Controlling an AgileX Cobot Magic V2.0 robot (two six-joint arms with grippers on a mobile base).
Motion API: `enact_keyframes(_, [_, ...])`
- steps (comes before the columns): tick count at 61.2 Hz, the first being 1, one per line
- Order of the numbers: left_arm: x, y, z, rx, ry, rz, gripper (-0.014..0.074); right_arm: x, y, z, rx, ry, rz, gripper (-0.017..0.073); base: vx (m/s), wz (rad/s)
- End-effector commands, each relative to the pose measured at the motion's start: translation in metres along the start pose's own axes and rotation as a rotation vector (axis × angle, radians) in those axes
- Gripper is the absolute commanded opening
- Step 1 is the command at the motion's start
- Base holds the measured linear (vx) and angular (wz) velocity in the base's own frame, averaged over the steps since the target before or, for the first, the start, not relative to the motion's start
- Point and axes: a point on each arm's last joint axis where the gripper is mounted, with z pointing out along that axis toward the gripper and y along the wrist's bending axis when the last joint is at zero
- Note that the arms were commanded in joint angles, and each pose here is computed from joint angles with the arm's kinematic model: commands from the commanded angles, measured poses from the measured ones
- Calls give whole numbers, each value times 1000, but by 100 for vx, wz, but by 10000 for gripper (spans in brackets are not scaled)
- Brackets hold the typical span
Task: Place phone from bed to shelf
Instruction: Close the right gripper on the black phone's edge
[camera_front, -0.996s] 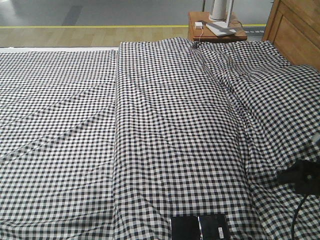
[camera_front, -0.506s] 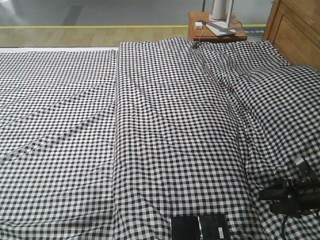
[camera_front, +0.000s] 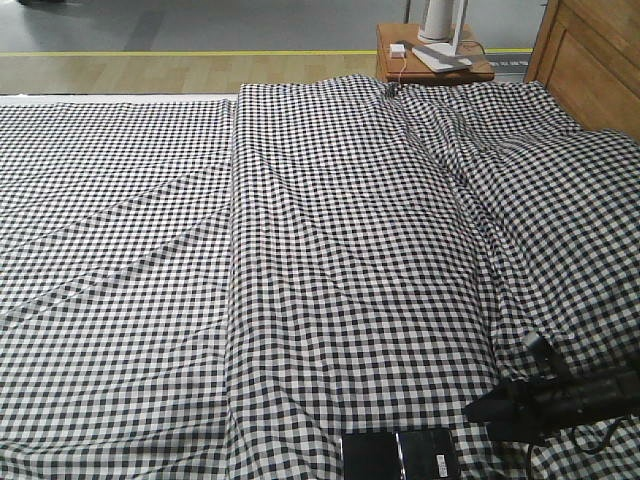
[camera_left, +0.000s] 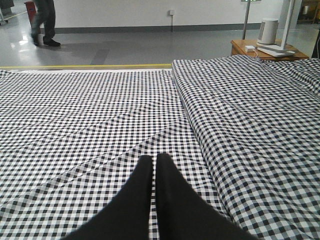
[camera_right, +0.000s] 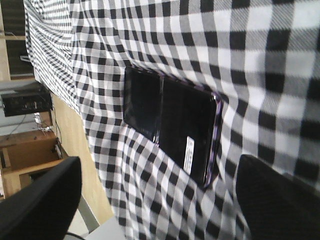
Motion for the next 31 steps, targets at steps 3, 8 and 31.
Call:
enact_keyframes(3, [-5,0,0,-2,-67,-12,1,-17,14,-4,-44,-16,-27,589,0,0])
enact_keyframes(8, [-5,0,0,-2,-67,-12,1,-18,11,1,-51,-4,-16,589,0,0])
enact_keyframes(31, [-5,0,0,-2,-67,-12,1,-12,7,31,-73,49,2,589,0,0])
